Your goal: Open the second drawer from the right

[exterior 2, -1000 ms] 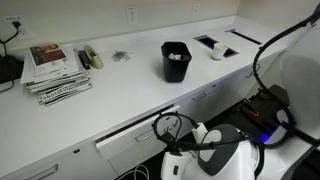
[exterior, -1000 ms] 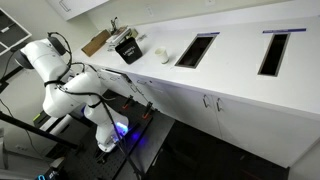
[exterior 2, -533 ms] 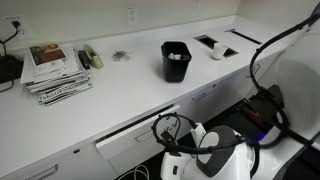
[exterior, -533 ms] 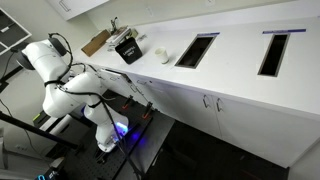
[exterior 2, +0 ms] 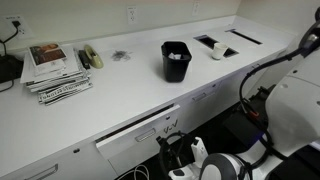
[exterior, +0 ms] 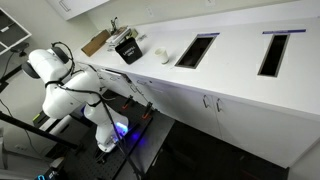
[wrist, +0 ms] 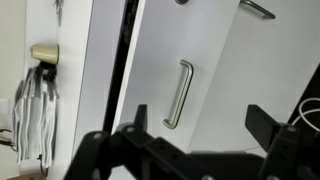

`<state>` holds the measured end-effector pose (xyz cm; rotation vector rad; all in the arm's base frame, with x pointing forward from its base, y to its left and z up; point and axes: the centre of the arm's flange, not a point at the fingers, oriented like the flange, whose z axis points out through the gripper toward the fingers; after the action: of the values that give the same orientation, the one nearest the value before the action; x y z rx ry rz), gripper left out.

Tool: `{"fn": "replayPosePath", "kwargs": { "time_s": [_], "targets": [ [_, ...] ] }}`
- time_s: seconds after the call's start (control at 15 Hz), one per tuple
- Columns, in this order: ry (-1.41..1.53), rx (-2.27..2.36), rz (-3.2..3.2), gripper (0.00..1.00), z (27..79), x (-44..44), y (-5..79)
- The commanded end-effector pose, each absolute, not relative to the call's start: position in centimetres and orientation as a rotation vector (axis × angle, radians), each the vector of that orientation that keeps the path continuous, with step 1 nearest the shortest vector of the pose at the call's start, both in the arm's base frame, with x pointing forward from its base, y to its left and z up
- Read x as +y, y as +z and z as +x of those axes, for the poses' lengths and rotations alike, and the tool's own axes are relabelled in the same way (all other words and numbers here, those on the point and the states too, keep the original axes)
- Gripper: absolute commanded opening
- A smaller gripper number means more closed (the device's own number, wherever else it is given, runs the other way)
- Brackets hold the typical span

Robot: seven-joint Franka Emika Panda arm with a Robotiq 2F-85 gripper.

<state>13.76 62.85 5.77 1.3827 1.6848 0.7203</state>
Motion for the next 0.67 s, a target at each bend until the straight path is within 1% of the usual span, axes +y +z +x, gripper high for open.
{"fn": "replayPosePath", "kwargs": {
  "time_s": [0.0,0.27,0.33,0.6],
  "targets": [
    [0.828,1.525,1.333,1.00,13.3,64.4,2.9],
    [0.888,1.381,1.299,1.00,13.2,63.9,0.5],
    [0.844,1.453,1.318,1.00,13.1,62.8,1.7],
    [0.857,1.417,1.310,1.00,13.1,62.8,0.6]
  ]
}}
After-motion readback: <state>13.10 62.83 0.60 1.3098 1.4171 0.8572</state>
